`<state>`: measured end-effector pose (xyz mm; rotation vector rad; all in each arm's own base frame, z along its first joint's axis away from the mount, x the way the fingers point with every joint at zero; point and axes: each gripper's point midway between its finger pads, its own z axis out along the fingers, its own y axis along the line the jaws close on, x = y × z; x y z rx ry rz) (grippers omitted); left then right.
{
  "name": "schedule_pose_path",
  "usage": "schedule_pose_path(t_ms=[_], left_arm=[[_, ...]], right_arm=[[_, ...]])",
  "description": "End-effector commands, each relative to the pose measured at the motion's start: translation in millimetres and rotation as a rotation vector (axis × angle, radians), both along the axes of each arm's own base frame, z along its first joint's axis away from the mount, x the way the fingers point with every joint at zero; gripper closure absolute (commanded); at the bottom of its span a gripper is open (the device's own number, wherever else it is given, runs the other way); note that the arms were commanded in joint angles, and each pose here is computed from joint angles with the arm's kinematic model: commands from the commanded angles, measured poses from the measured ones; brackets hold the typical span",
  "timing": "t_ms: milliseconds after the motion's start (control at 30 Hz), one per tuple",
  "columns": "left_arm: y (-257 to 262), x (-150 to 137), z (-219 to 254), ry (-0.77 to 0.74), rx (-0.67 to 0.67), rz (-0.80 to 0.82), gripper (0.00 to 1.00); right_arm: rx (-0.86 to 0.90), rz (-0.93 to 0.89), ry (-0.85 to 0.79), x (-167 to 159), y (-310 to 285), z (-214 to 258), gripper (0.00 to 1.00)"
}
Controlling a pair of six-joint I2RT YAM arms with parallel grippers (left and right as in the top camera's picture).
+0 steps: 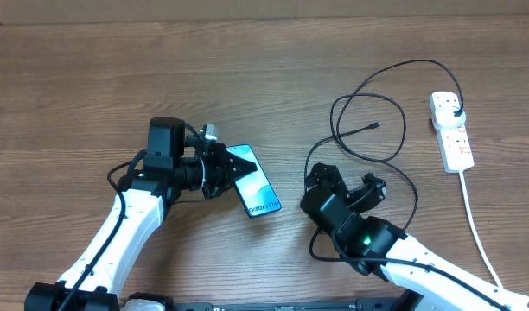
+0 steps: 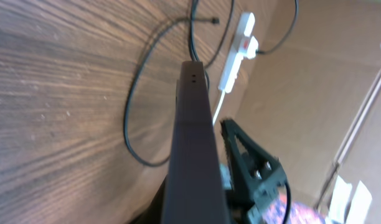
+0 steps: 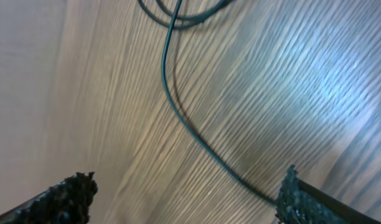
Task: Plug charger to phone and switch on socket
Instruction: 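Move the right gripper to the black USB-C cable end and grasp it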
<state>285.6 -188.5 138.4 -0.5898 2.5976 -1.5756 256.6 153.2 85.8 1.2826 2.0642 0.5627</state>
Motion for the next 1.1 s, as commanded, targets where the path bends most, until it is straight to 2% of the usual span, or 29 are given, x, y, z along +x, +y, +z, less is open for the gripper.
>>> schedule_pose_path(t_ms=[0,100,167,433,733,833,1067], left_arm=[[-8,-14,15,-0.027,-0.084,-0.102,0.96],[-7,-18,11,-0.022,-0.065,-0.111,0.96],[-5,-18,6,-0.022,-0.042,-0.105,0.96],[1,-11,-2,-0.028,0.019,-0.065,0.96],[2,-13,-4,-0.016,0.025,-0.063,0.96],[2,-15,-5,-0.001,0.024,-0.065,0.96],[3,-18,-7,0.019,0.027,-0.065,0.95]], right_arm=[[-0.066,0.094,-0.006,18,-2,16,0.09],[-0.057,0.184,0.022,31,-1,32,0.19],[-0.058,0.171,0.052,38,-14,39,0.23],[-0.122,0.114,0.158,87,-84,50,0.31],[-0.159,0.124,0.402,145,-104,13,0.34],[-0.143,0.127,0.440,160,-99,-10,0.39],[-0.109,0.087,0.506,162,-96,-48,0.42]])
